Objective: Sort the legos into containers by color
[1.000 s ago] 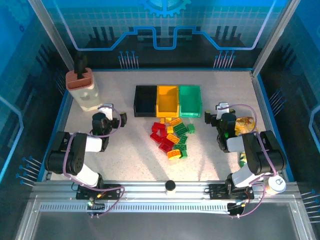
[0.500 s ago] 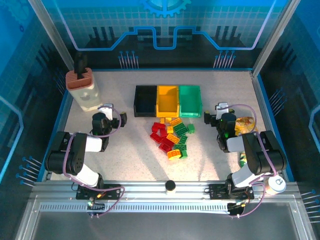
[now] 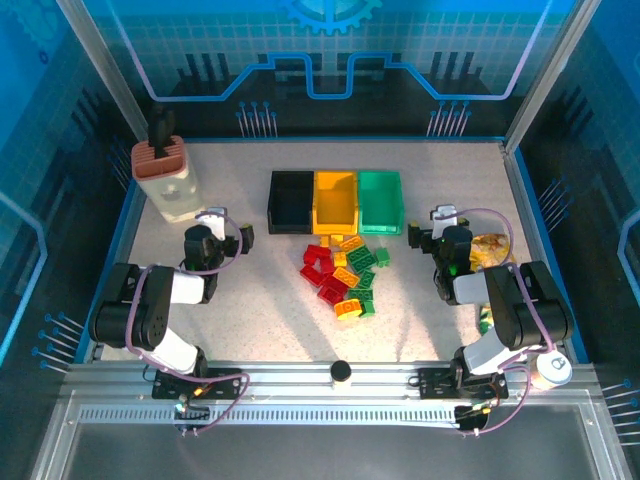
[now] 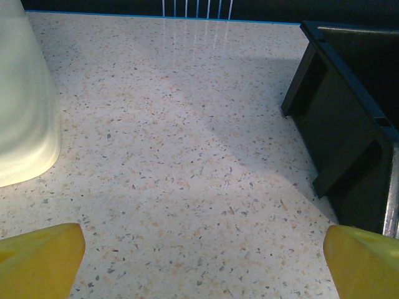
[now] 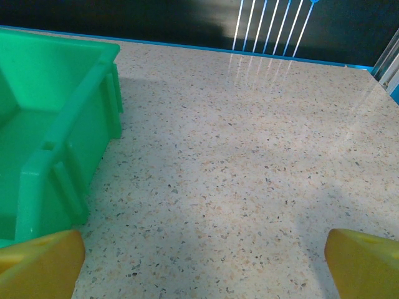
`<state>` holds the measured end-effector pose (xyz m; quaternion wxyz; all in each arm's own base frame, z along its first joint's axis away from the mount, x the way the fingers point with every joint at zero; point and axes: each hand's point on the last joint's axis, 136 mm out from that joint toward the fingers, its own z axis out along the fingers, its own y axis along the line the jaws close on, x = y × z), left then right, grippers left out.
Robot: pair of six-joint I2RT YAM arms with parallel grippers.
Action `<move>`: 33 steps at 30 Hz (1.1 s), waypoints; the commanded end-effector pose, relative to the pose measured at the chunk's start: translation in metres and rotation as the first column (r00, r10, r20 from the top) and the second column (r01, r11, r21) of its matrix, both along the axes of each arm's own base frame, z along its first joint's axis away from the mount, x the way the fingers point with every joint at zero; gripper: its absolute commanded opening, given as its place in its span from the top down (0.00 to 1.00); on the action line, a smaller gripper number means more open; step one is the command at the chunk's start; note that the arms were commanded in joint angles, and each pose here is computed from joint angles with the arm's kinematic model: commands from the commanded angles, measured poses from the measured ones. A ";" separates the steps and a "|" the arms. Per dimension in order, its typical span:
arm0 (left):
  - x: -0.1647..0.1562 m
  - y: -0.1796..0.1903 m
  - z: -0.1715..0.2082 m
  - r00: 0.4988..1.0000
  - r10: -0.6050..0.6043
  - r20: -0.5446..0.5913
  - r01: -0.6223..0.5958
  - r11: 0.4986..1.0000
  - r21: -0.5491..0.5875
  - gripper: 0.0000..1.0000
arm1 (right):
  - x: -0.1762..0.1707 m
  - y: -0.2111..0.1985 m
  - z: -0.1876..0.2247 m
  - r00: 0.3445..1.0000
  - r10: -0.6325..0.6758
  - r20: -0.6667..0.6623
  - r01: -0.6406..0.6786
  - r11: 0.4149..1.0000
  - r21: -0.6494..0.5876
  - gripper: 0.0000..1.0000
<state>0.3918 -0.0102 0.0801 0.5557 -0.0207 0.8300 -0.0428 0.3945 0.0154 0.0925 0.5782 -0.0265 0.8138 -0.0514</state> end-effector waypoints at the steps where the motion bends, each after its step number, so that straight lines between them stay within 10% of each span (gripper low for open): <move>1: 0.006 0.000 0.016 0.999 -0.009 0.051 0.009 1.000 -0.004 0.01 | 0.003 0.001 0.007 1.000 0.006 0.021 -0.006 1.000 0.009 0.00; 7: 0.008 0.014 0.018 0.996 0.074 0.052 -0.074 0.997 0.012 0.01 | 0.003 0.001 0.011 0.999 0.015 0.032 -0.015 1.000 0.012 0.00; 12: 0.006 0.013 0.097 0.972 0.234 -0.019 -0.229 0.964 0.131 0.01 | -0.016 0.037 0.096 0.996 0.080 0.032 -0.081 0.997 0.014 0.00; 15: -0.014 0.029 0.118 0.890 0.410 -0.202 -0.424 0.905 -0.029 0.01 | -0.053 -0.002 0.089 0.952 -0.209 -0.222 0.264 0.930 0.257 0.00; 18: -0.020 -0.012 0.115 0.905 0.138 -0.402 -0.260 0.928 -0.268 0.05 | -0.060 0.017 0.088 0.949 -0.032 -0.312 0.181 0.868 0.463 0.00; 23: -0.056 -0.082 0.124 0.892 0.033 -0.451 -0.099 0.988 -0.123 0.06 | -0.084 0.061 0.079 0.862 0.139 -0.487 0.079 0.913 0.400 0.00; 33: -0.138 -0.170 0.052 0.783 -0.213 -0.584 0.045 0.956 -0.289 0.21 | -0.138 0.108 0.040 0.744 0.230 -0.627 -0.023 0.947 0.320 0.13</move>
